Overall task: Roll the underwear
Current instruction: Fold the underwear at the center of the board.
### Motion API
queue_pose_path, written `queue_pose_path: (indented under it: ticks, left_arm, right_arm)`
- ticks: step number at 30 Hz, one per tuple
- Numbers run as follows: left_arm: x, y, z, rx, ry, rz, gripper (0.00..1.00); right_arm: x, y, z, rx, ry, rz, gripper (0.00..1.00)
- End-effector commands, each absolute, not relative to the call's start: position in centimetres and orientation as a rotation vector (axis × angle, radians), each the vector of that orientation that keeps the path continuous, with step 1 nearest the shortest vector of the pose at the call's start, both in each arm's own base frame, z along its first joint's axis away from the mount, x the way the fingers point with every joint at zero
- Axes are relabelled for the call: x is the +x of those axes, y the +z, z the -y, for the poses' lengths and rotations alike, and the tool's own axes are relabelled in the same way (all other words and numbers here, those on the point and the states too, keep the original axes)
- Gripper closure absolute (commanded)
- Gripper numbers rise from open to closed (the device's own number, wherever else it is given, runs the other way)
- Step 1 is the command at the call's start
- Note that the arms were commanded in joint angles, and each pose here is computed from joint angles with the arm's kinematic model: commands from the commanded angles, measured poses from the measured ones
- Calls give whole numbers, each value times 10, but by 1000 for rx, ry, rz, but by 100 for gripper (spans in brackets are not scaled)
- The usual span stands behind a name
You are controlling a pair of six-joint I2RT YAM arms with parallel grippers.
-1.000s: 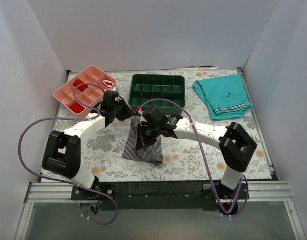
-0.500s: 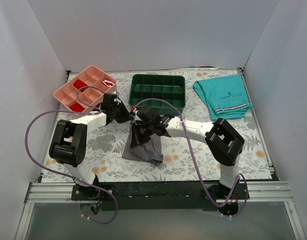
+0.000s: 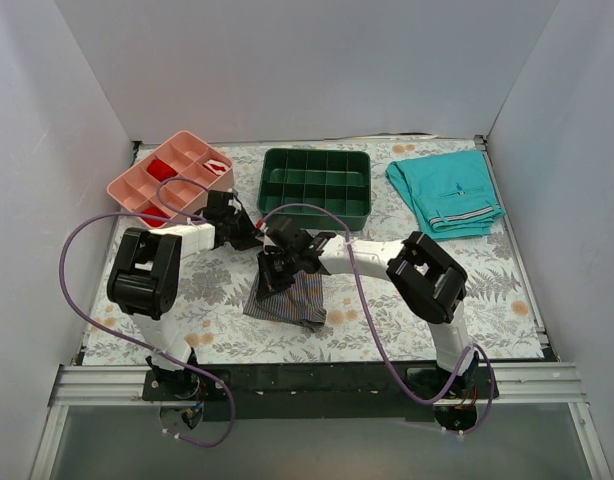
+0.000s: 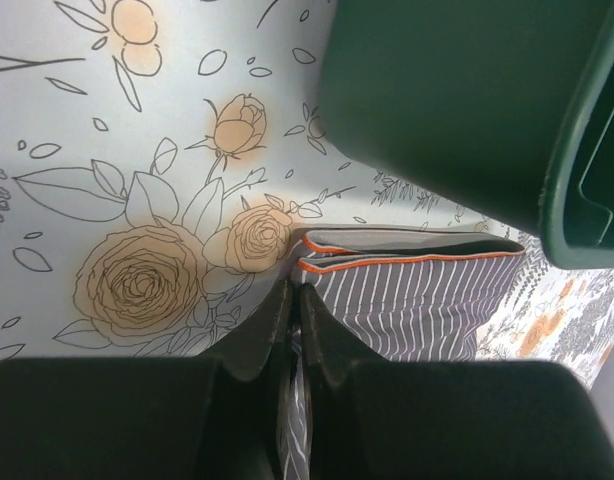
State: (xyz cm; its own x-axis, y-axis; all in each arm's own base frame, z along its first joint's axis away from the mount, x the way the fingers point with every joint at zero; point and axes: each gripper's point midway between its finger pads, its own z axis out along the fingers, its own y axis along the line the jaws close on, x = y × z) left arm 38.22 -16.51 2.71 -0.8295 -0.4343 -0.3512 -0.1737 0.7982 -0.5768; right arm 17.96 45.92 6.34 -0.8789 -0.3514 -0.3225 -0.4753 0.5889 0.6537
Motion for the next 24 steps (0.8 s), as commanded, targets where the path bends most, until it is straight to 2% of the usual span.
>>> queue_pose_path:
  ticks: [1,15,20,21,23,24]
  left_arm:
    - [389,32,165,-433,-745,-2489,100]
    - [390,31,164,-452,-742,-2501,91]
    - [392,39,163,-444,-746,-2490,80]
    - [392,42,163,-440,-748,-2484,71]
    - [393,45,162,-440,-746,-2477,64]
    - [393,48,163,-434,-751,-2470,58]
  right_arm:
    - [177,81,-481,-760,1257,-2562,99]
    - [154,78,-499,-851,1458,-2526,96]
    - [153,102,-496,-862,1524,-2424,73]
    - [156,119,-495,-863,1553,-2362,62]
    - [155,120,-486,-855,1545,-2355,54]
    - [158,130,-482,-851,1539,-2323,46]
